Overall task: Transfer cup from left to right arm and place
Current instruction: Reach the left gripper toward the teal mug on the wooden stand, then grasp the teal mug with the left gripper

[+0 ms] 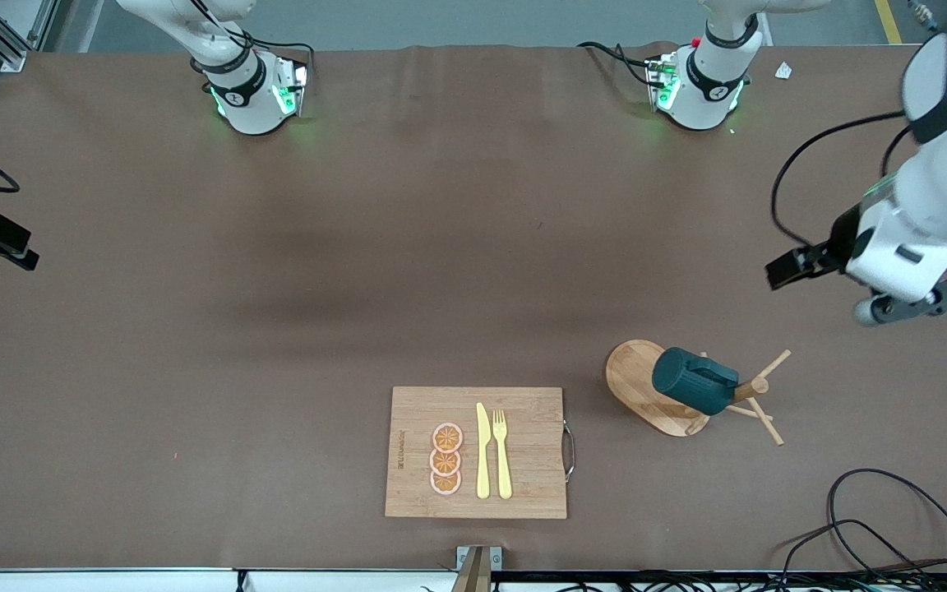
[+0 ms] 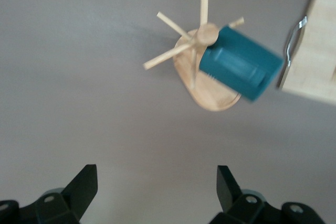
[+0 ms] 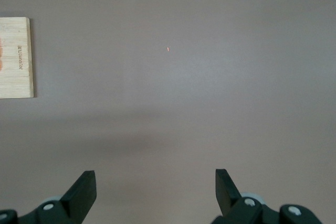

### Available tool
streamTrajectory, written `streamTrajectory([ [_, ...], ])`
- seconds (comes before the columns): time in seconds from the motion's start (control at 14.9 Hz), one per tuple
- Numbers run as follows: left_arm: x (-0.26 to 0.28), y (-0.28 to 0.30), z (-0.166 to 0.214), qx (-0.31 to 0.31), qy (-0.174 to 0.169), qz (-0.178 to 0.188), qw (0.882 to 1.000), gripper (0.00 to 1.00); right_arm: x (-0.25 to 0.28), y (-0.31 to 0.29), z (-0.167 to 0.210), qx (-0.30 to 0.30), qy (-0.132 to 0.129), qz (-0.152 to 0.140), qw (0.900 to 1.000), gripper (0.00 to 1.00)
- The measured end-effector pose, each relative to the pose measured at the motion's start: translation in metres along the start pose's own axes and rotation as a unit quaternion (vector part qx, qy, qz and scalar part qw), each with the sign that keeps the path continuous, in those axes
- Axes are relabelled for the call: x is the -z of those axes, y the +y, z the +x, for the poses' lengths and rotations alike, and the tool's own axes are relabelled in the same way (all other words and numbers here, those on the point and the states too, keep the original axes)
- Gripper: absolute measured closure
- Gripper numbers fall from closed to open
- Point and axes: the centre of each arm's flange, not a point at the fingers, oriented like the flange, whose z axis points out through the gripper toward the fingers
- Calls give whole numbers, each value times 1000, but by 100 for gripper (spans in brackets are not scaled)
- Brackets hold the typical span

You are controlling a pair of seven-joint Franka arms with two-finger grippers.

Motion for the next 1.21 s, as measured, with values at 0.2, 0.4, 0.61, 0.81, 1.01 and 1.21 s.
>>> streamTrajectory([
  [0.2,-28,25,16,120,4,-35,992,0,0,0,0,0,0,0,1000,0],
  [0.4,-54,38,33,214,4,-62,975,0,0,0,0,0,0,0,1000,0],
  [0.61,-79,51,46,305,-26,-110,946,0,0,0,0,-1,0,0,1000,0],
  [0.81,-100,54,57,345,-59,-140,926,0,0,0,0,-1,0,0,1000,0],
  [1.01,-125,49,68,369,-88,-150,913,0,0,0,0,-1,0,0,1000,0],
  [1.21,-144,43,81,389,-100,-168,900,0,0,0,0,-1,0,0,1000,0],
])
